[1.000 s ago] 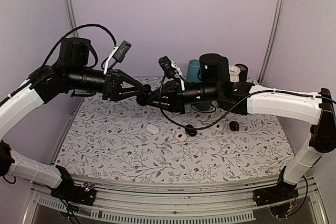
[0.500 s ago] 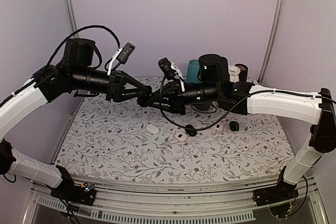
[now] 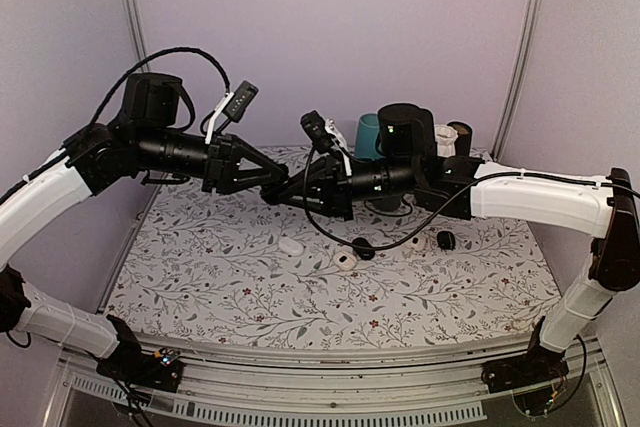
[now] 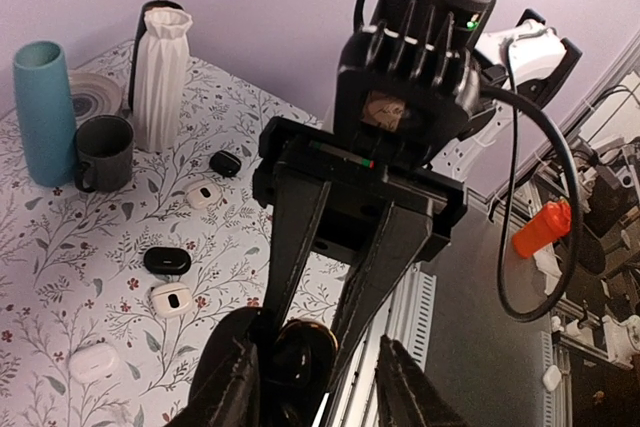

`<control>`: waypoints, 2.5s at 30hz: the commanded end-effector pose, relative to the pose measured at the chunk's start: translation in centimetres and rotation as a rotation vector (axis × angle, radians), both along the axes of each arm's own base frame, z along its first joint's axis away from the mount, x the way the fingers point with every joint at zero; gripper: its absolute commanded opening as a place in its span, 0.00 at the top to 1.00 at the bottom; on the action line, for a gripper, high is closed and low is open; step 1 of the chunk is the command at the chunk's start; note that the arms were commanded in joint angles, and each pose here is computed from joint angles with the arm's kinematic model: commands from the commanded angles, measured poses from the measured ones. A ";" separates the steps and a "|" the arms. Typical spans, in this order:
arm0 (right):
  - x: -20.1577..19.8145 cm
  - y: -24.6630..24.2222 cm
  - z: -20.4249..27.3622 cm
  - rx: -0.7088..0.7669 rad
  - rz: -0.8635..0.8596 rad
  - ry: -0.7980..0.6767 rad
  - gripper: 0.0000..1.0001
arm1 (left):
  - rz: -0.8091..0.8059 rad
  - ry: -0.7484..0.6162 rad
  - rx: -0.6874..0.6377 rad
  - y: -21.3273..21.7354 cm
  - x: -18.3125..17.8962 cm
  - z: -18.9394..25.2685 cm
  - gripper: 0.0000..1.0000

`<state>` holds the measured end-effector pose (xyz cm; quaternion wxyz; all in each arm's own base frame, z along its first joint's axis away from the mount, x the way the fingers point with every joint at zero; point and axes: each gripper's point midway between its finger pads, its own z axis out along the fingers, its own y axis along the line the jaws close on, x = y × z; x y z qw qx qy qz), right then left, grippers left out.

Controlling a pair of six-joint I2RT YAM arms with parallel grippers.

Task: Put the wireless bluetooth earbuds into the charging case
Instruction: Adjust the right earbud in the right side groove of the charging case, then close the charging case with the earbuds inside.

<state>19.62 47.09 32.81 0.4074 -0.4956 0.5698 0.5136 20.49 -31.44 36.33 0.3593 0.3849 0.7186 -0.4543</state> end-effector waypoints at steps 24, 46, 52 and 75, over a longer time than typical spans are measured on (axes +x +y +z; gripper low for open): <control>1.5 0.1 2.8 0.059 -0.115 -0.063 0.97 | -0.018 0.012 0.017 -0.6 -1.1 -0.8 0.74; 2.4 0.2 2.7 0.064 -0.162 -0.069 0.97 | 0.069 -0.068 -0.027 0.6 -1.0 2.7 0.66; 2.6 -0.2 2.6 0.072 -0.162 -0.050 0.97 | 0.028 -0.112 -0.070 0.9 -2.0 4.4 0.62; -1.7 -1.6 4.7 0.189 0.039 -0.069 0.97 | 0.234 -0.054 -0.032 3.3 5.9 -0.1 0.55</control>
